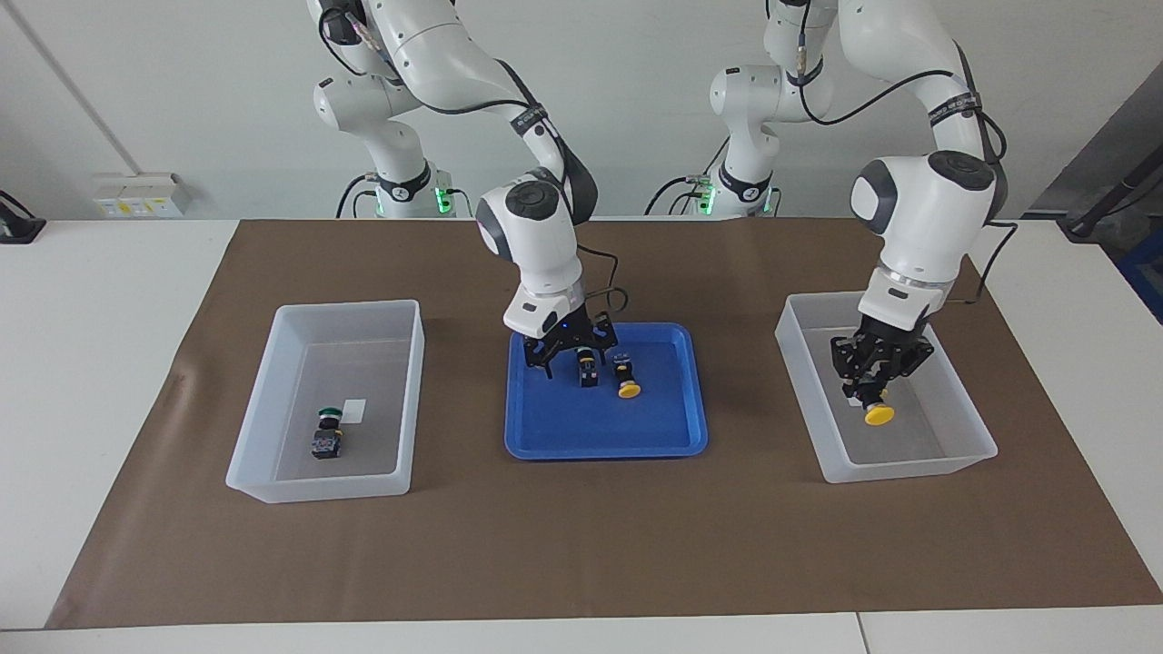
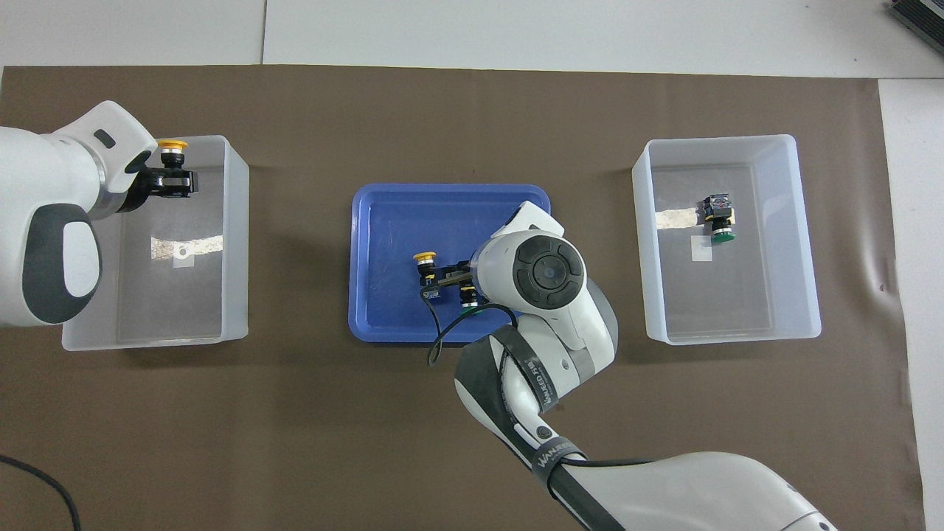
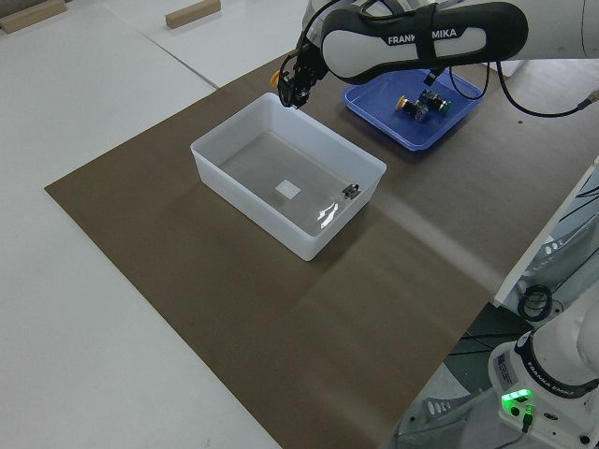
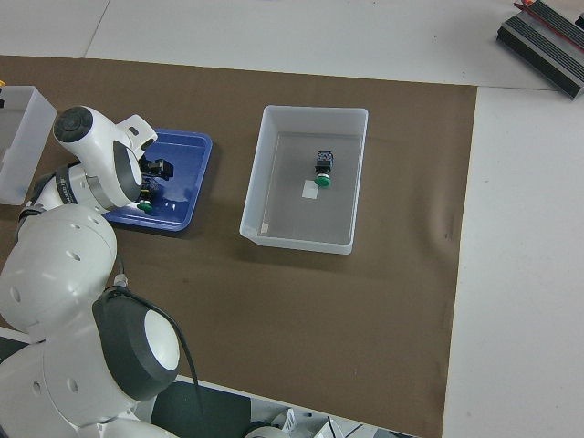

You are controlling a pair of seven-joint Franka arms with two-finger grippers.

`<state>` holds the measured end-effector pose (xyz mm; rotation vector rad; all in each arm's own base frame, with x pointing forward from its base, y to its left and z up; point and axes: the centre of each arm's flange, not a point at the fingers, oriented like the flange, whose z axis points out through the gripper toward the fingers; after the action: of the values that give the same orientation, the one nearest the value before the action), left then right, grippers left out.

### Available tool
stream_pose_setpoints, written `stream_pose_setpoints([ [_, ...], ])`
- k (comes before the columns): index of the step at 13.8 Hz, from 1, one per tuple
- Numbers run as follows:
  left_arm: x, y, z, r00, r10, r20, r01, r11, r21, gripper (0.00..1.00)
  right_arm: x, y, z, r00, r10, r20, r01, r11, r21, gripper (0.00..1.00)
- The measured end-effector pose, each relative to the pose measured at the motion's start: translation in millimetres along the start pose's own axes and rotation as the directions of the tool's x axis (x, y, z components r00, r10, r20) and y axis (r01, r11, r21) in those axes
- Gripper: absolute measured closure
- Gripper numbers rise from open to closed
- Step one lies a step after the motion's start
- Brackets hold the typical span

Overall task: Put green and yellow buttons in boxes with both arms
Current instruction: 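Carry the yellow button to the left box while the right gripper grasps a green button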

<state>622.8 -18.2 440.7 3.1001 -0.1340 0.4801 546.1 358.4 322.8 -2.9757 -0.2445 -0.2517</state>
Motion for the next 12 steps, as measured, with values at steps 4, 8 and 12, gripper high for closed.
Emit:
stream_pose_setpoints([
  [4, -5.9, -31.3, 25.9, 0.999, 0.023, 0.033, -0.023, 1.000, 0.010, 0.59, -15.7, -5.4, 19.5, 0.999, -0.018, 0.038, 0.019, 1.000, -0.013, 0.07],
  [8, -18.8, -26.4, 54.8, 0.996, 0.035, 0.078, -0.036, 0.999, 0.000, 0.59, -16.4, -4.4, 21.4, 0.999, -0.033, 0.031, 0.033, 0.999, -0.023, 0.52],
  [12, -22.0, -21.7, 70.0, 0.997, 0.042, 0.066, -0.042, 0.999, -0.001, 0.59, 15.8, 19.7, -24.5, 1.000, 0.000, 0.015, 0.001, 0.999, -0.036, 0.67],
])
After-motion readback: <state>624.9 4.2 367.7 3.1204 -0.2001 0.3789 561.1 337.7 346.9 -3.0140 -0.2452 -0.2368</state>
